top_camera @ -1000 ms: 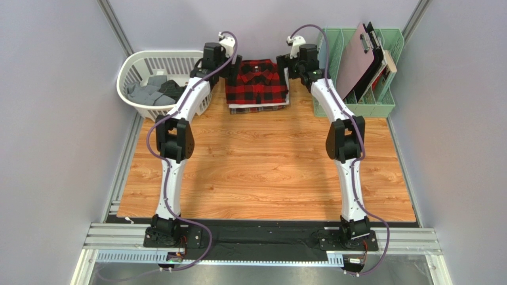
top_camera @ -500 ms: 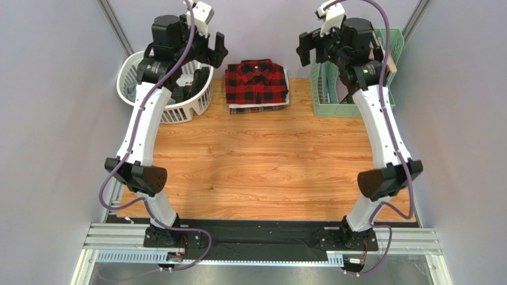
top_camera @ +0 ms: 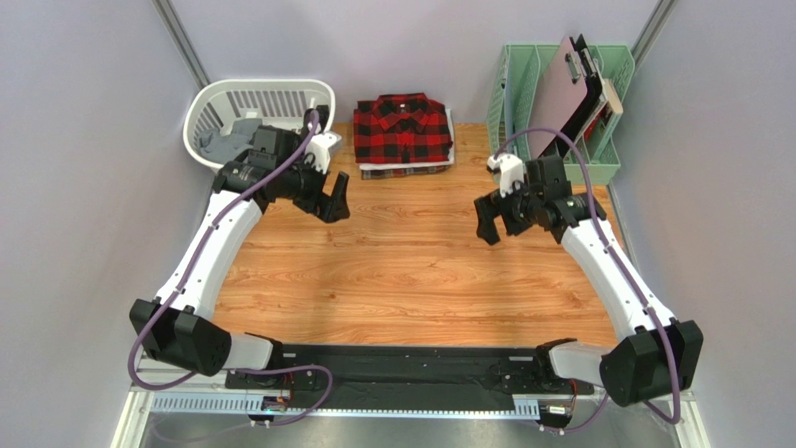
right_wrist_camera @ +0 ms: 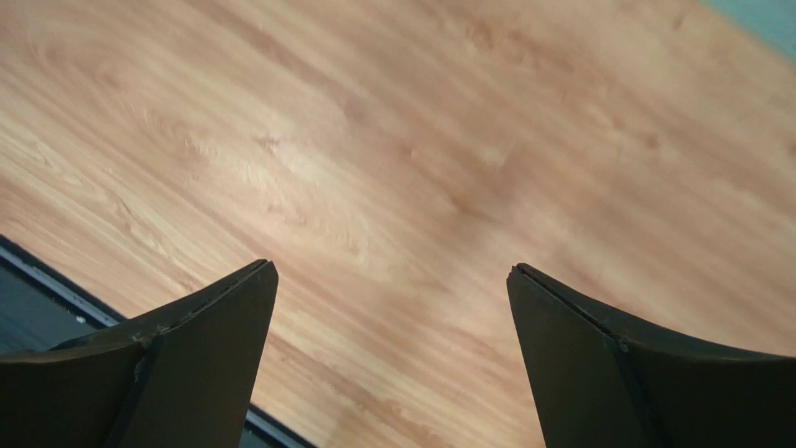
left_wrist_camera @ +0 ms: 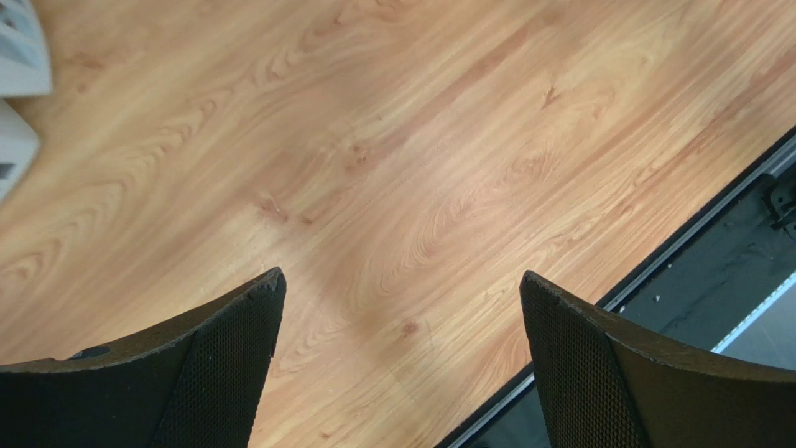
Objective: Fold and stack the long sleeve shirts
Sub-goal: Neatly place the folded shirt to the corner
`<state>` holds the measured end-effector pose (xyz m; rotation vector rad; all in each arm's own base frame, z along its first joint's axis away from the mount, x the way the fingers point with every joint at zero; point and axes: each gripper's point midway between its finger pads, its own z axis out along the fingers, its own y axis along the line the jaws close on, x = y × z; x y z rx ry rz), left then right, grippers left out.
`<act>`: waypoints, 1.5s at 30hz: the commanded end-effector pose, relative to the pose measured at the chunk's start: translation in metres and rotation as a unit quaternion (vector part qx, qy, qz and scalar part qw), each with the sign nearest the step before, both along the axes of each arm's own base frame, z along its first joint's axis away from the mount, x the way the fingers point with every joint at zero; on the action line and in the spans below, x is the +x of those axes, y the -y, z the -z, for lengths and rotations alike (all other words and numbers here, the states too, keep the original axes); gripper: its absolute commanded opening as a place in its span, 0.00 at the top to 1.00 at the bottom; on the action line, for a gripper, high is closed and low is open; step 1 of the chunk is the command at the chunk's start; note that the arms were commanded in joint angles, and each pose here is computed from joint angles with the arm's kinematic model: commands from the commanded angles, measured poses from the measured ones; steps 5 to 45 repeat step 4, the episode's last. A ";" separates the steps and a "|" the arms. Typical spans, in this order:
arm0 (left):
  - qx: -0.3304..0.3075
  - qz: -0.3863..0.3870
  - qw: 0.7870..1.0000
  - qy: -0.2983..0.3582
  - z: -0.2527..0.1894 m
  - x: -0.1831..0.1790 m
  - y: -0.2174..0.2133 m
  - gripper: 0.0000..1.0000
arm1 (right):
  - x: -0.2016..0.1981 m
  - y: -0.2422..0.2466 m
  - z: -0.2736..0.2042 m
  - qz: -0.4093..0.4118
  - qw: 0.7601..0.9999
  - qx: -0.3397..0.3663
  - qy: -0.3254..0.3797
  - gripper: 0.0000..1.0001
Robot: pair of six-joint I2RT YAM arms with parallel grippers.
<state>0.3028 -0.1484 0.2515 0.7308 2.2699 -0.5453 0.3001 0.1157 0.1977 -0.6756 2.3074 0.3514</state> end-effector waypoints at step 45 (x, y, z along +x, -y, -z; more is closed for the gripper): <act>0.003 0.003 1.000 -0.013 0.027 -0.018 -0.004 0.01 | -0.019 0.006 0.010 0.025 0.999 0.017 0.010 0.00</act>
